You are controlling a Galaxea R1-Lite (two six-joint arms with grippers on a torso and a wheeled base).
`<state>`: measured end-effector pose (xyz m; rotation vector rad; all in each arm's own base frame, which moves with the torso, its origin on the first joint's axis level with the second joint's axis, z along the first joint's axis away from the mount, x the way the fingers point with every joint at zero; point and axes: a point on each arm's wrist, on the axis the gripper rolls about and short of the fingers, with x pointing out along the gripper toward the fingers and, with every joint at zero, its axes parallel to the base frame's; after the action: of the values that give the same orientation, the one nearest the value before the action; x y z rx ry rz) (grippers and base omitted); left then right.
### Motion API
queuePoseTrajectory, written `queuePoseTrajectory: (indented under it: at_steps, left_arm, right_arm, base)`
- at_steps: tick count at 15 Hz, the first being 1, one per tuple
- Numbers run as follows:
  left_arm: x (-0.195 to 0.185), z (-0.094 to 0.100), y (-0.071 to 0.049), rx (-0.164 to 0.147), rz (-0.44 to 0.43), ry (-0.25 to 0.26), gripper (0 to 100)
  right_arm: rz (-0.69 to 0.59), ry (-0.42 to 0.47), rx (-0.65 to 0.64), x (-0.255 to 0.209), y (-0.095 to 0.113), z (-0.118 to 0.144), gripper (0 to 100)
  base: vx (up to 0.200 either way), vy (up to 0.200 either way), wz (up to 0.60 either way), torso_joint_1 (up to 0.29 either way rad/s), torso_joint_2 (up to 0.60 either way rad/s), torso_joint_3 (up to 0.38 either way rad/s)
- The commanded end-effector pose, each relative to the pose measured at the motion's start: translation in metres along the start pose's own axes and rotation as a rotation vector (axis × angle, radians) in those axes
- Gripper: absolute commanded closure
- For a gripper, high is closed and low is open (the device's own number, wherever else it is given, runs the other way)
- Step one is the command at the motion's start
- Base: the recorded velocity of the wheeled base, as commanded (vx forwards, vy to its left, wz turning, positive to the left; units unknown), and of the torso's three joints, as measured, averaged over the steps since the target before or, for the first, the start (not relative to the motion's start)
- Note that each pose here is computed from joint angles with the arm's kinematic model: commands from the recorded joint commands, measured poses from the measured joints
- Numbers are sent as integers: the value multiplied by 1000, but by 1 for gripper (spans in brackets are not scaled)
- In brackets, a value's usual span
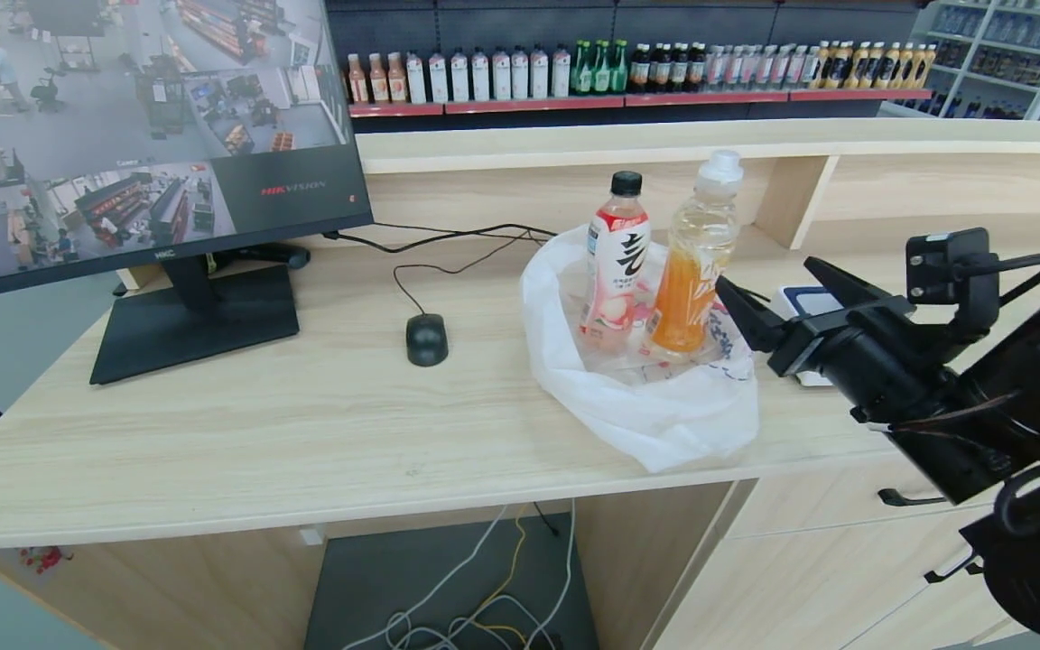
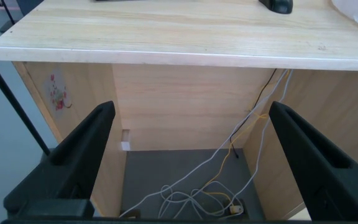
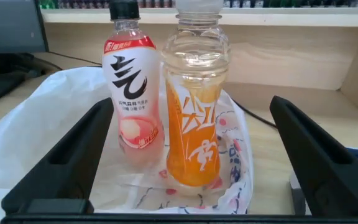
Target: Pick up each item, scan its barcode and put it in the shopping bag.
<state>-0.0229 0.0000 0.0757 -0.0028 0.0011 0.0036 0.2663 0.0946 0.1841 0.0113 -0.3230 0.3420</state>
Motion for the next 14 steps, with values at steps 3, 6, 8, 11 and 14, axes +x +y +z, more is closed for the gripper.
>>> queuePoseTrajectory:
  at_steps: [3, 6, 8, 11, 14]
  left_arm:
    - [0, 0, 0, -5, 1, -1, 0]
    - [0, 0, 0, -2, 1, -1, 0]
    - [0, 0, 0, 4, -1, 0, 0]
    - [0, 0, 0, -6, 1, 0, 0]
    - [0, 0, 0, -6, 1, 0, 0]
  right_arm:
    - [19, 0, 9, -23, 5, 11, 0]
    - [18, 13, 18, -22, 4, 8, 0]
    - [15, 22, 26, -22, 4, 5, 0]
    - [16, 22, 27, -22, 4, 5, 0]
    - [12, 14, 25, -25, 3, 9, 0]
  base:
    - [-67, 0, 0, 1, 4, 2]
    - [-200, 0, 0, 4, 4, 1]
    - [0, 0, 0, 0, 0, 0]
    - [0, 0, 0, 0, 0, 0]
    - [0, -200, 0, 1, 4, 1]
